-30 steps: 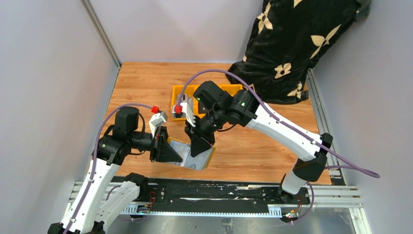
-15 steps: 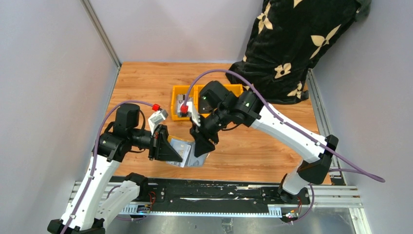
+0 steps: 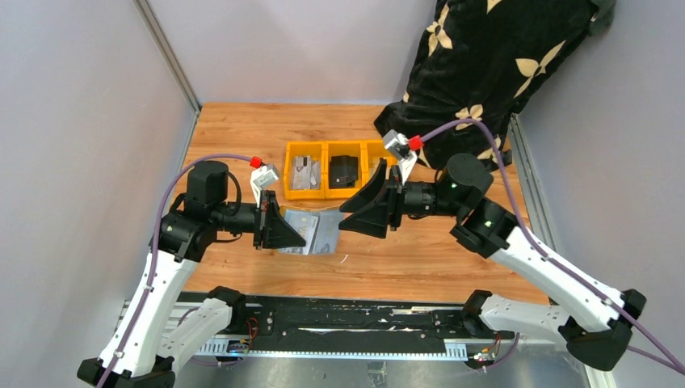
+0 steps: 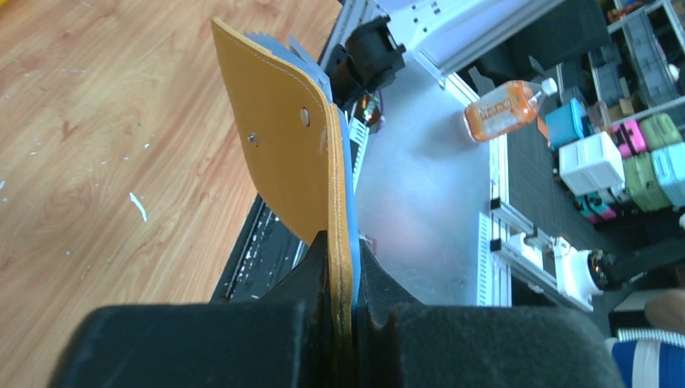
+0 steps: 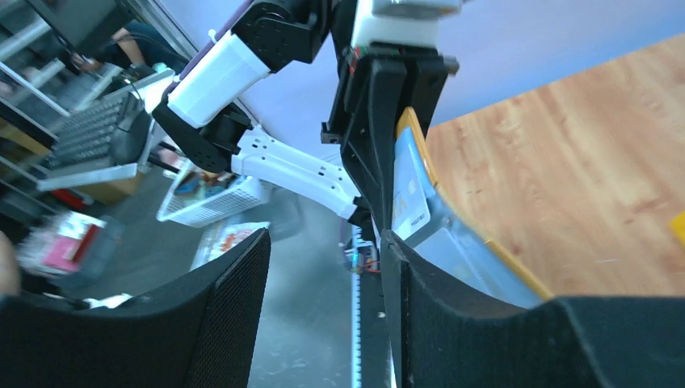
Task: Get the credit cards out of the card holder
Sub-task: Remove the credit card from the card holder.
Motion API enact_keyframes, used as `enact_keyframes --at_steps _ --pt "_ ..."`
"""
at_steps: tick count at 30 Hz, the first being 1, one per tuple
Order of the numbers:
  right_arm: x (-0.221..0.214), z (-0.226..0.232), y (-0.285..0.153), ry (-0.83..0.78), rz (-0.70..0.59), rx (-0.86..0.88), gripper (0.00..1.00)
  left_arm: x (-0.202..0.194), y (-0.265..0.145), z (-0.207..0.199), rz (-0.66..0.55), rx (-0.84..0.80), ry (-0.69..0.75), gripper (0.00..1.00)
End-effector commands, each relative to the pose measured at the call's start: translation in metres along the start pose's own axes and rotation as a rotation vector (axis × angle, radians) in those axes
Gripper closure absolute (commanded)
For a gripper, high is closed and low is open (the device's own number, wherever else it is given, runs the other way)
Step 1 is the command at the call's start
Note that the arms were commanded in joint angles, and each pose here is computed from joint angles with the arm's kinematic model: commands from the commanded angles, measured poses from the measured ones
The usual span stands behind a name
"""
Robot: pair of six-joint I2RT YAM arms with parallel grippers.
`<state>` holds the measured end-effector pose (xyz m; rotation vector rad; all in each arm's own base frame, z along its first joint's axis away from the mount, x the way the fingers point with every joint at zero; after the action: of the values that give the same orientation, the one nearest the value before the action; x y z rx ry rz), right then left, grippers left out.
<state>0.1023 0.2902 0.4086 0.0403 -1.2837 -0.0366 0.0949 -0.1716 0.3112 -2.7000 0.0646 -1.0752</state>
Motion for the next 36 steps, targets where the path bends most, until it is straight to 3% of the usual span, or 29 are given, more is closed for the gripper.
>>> enact_keyframes --at_steps 1,26,30,36 --pt "-0.01 0.003 0.023 0.189 -0.103 0.089 0.45 0.022 -0.001 -0.01 -0.081 0.008 0.035 1.0" --pt "-0.043 -0.022 0.059 0.306 -0.011 0.067 0.52 0.028 -0.006 -0.035 -0.1 -0.076 0.052 1.0" --pt "-0.037 -0.02 0.062 0.31 -0.046 0.088 0.64 0.027 -0.006 -0.034 -0.099 -0.076 0.049 1.0" --pt "-0.032 -0.015 0.073 0.329 -0.071 0.12 0.84 0.026 -0.004 -0.032 -0.095 -0.087 0.036 0.9"
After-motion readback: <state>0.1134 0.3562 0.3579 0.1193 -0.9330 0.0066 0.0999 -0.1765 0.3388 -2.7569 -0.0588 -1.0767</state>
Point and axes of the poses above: each gripper's point midway between its finger pads, its own y axis out along the fingers, its own z axis along the line the jaws close on, x = y × z, the point moved 3 cm from there along -y, back along the fingers, and after that the axes turned 8 degrees about -y, right-handed, at the moved point
